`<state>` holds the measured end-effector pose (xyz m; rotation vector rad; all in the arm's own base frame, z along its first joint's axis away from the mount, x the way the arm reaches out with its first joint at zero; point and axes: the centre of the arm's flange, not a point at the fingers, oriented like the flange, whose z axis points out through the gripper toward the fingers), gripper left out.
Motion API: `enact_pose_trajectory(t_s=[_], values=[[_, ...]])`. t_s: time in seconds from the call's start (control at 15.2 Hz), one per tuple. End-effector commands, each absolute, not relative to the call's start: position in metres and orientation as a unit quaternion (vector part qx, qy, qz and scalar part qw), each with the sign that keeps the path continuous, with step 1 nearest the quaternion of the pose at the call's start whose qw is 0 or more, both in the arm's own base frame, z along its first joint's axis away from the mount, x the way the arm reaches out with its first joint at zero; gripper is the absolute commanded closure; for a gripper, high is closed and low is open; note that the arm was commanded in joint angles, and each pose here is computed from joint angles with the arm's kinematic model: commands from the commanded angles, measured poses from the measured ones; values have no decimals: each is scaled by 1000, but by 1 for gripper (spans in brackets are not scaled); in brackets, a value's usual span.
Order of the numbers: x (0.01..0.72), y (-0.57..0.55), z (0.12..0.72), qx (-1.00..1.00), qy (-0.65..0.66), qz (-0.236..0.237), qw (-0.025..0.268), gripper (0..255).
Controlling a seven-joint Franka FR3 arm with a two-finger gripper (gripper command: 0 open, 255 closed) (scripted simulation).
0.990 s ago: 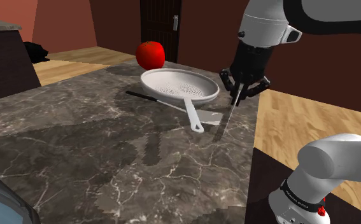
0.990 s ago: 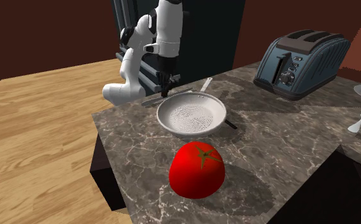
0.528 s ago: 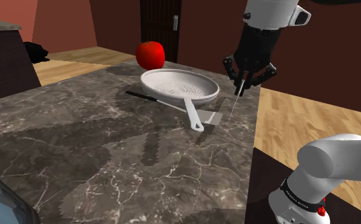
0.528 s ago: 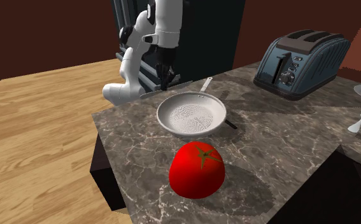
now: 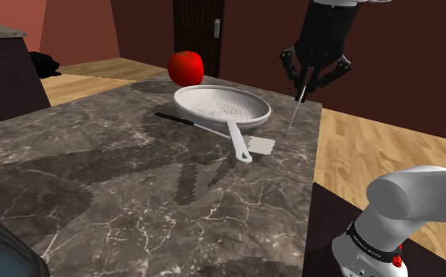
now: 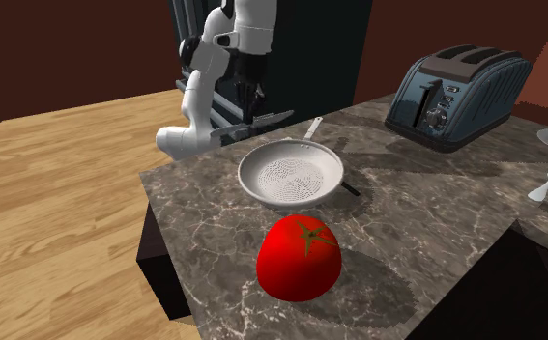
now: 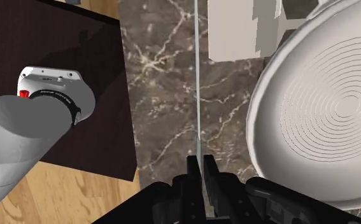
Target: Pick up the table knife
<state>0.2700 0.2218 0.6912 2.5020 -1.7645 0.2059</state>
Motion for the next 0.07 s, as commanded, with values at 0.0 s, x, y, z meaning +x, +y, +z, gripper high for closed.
enact_pose_trajectory(t_s=[0.0], values=[[270,222,694,815,-575,67,37,255]])
